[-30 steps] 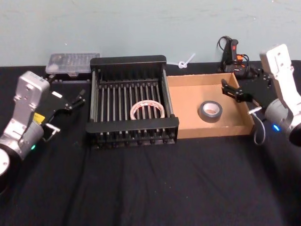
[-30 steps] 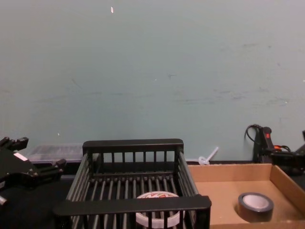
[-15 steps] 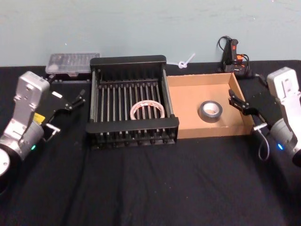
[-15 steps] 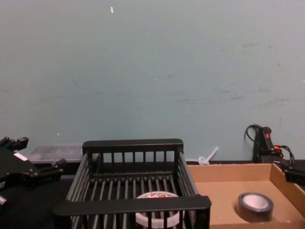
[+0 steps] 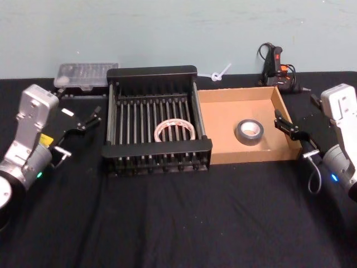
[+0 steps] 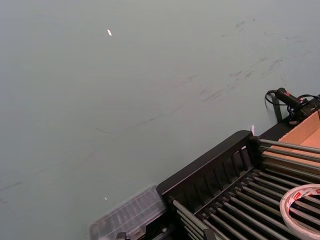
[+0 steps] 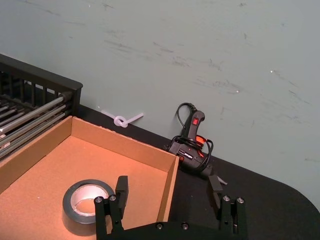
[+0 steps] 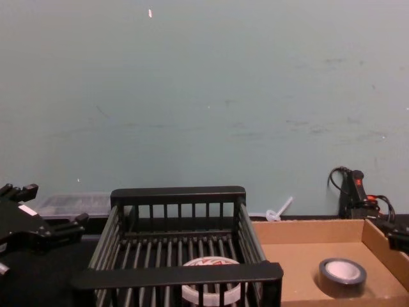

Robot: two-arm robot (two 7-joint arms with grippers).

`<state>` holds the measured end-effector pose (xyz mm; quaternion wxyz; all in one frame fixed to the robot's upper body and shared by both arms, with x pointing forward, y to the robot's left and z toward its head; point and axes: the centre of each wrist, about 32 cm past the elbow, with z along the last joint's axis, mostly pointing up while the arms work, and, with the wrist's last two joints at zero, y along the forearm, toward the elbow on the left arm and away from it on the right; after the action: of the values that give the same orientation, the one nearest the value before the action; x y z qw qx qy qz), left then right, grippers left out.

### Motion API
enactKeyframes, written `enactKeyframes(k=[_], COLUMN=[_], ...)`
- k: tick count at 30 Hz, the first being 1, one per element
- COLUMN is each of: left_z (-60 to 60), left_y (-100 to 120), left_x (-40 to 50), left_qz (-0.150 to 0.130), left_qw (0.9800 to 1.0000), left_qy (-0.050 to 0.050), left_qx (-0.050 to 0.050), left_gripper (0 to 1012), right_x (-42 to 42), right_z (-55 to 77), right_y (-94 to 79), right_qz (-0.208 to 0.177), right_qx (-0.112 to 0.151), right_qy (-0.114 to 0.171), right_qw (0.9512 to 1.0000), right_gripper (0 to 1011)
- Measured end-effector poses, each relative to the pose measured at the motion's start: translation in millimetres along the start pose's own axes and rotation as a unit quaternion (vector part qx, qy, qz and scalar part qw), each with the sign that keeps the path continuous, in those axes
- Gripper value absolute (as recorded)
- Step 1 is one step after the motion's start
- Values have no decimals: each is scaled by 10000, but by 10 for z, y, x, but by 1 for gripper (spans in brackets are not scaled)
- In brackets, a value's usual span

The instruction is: Pick up the white tape and place it into the black box , Pick up the silver tape and place it into the brown box.

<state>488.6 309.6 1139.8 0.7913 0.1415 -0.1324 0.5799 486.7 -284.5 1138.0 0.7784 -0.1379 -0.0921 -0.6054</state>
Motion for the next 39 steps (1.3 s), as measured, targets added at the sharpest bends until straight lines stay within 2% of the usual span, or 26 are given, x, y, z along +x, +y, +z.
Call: enactKeyframes(k=[39], left_z=[0], left_y=[0], left_x=[0], left_qz=[0], left_qw=[10000], left_qy=[0], left_qx=[0], left_gripper=[1001], right_x=[-6], right_z=[-1], right_y=[2], right_qz=[13], right_qx=[7], right_qy=[-20], right_qw=[10000], right_gripper=[1003])
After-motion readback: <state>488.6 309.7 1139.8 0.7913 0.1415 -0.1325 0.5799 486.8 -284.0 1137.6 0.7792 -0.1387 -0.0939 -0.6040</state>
